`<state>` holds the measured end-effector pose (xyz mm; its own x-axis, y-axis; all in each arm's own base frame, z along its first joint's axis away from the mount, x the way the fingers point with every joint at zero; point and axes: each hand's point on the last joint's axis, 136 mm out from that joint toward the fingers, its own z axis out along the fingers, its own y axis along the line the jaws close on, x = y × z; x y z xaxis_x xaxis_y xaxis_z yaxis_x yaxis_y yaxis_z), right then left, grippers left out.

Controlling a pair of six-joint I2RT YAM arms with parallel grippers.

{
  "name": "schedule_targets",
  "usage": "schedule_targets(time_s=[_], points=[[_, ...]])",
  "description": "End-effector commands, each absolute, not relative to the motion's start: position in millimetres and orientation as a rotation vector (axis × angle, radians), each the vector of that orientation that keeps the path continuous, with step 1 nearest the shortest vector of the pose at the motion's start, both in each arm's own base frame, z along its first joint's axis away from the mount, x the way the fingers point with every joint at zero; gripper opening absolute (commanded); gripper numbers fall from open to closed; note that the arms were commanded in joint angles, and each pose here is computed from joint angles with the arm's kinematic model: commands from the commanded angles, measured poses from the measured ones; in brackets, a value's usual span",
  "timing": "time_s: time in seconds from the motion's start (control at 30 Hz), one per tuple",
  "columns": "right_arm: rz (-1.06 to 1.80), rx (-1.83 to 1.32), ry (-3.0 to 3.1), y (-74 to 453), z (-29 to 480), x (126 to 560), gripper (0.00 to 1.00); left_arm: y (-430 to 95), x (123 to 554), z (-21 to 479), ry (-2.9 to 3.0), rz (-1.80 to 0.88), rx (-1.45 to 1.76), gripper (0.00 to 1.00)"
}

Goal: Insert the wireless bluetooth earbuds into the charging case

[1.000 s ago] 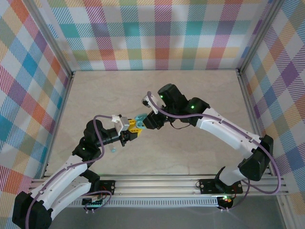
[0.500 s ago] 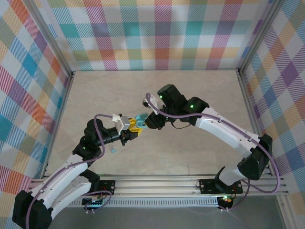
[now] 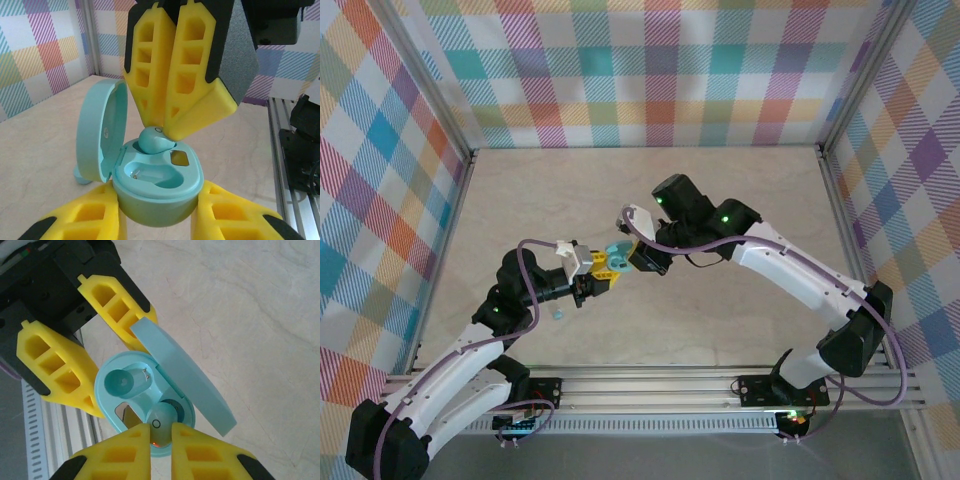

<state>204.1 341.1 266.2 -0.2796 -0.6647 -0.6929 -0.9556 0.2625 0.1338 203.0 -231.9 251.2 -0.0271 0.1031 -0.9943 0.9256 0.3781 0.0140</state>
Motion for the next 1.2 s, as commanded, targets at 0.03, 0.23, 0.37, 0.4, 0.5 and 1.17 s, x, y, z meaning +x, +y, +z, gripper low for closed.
schedule_targets(time_s=[0.03,0.23,0.37,0.4,0.5,1.17], points=[[0.747,-1.499,2.028,343.8,267.3,203.7,0.26,-236.4,192.1,286.0,1.323,-0.89,1.012,0.0],[0.615,-1.372,2.077,333.4,276.4,223.7,0.47,-236.2,192.1,285.1,1.327,-0.89,1.011,0.0],[0.644,-1.25,2.031,323.6,302.8,227.8,0.45,-234.6,191.8,282.7,1.331,-0.879,1.008,0.0],[0.675,-1.221,2.015,321.2,311.2,227.2,0.45,-234.2,191.7,282.5,1.328,-0.876,1.006,0.0],[0.785,-1.101,1.981,310.9,334.8,228.0,0.43,-232.3,190.4,282.9,1.315,-0.874,0.991,0.0],[1.298,-0.948,2.066,331.9,312.6,219.4,0.38,-237.8,195.5,294.3,1.282,-0.897,0.987,0.0]])
